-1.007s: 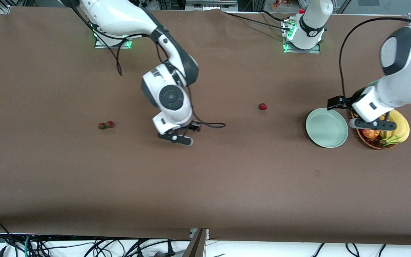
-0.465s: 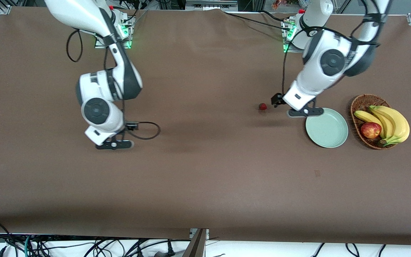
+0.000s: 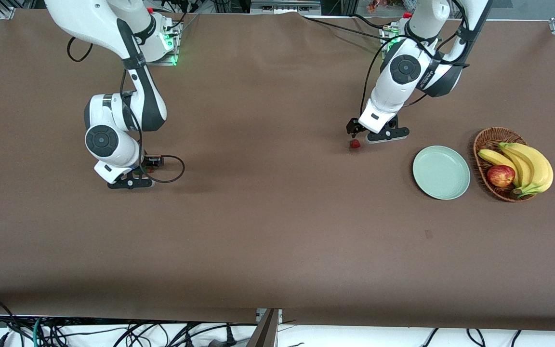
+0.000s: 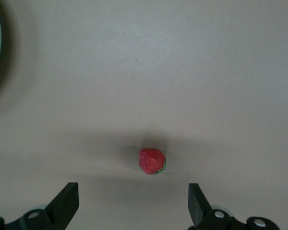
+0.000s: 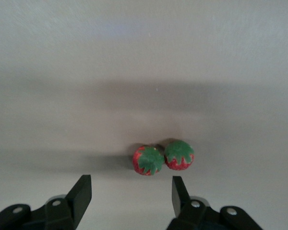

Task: Collect all strawberries into plate
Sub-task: 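Carry the strawberry toward the plate while the right gripper grasps another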

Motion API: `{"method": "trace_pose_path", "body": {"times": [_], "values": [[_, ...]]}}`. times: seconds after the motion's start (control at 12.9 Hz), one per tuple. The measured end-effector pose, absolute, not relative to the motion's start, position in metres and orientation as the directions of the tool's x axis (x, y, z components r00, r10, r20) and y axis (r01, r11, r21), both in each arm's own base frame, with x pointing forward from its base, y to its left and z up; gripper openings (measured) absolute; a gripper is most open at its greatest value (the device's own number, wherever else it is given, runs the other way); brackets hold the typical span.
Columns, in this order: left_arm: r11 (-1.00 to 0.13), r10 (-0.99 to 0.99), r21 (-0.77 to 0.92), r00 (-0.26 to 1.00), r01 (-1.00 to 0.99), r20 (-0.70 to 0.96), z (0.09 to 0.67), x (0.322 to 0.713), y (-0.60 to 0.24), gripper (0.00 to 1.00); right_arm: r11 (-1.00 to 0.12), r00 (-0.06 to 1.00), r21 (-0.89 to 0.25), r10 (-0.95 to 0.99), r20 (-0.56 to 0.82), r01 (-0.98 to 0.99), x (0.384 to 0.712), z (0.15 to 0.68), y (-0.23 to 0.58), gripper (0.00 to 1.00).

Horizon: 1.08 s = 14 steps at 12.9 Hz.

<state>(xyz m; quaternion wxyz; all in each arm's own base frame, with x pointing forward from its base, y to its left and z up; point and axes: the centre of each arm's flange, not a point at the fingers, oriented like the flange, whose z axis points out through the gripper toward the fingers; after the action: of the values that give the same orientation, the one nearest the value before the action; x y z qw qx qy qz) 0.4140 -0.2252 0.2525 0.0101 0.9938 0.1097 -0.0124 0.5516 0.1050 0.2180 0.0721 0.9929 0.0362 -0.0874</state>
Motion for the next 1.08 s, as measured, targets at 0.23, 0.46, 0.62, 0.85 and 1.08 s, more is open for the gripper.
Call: {"method": "trace_pose_path", "body": {"times": [0.23, 0.46, 0.62, 0.85, 1.08], "values": [[-0.973, 0.231, -0.003, 0.973, 0.231, -0.013, 0.219, 0.406, -0.231, 1.0, -0.988, 0.986, 0.136, 0.052, -0.159, 0.074, 0.544, 0.207, 0.098, 0.74], [-0.968, 0.249, -0.02, 0.968, 0.249, 0.002, 0.179, 0.394, -0.242, 1.0, -0.988, 0.988, 0.135, 0.047, -0.15, 0.068, 0.544, 0.205, 0.094, 0.68], [-0.965, 0.261, -0.016, 0.965, 0.261, 0.001, 0.171, 0.396, -0.244, 1.0, -0.989, 0.989, 0.135, 0.045, -0.138, 0.064, 0.544, 0.204, 0.093, 0.65], [-0.96, 0.279, -0.007, 0.96, 0.279, 0.015, 0.175, 0.408, -0.241, 0.91, -0.988, 0.99, 0.138, 0.045, -0.133, 0.063, 0.545, 0.2, 0.092, 0.6], [-0.958, 0.286, -0.005, 0.958, 0.286, 0.014, 0.174, 0.411, -0.241, 0.54, -0.988, 0.991, 0.14, 0.044, -0.128, 0.062, 0.545, 0.197, 0.09, 0.59]]}}
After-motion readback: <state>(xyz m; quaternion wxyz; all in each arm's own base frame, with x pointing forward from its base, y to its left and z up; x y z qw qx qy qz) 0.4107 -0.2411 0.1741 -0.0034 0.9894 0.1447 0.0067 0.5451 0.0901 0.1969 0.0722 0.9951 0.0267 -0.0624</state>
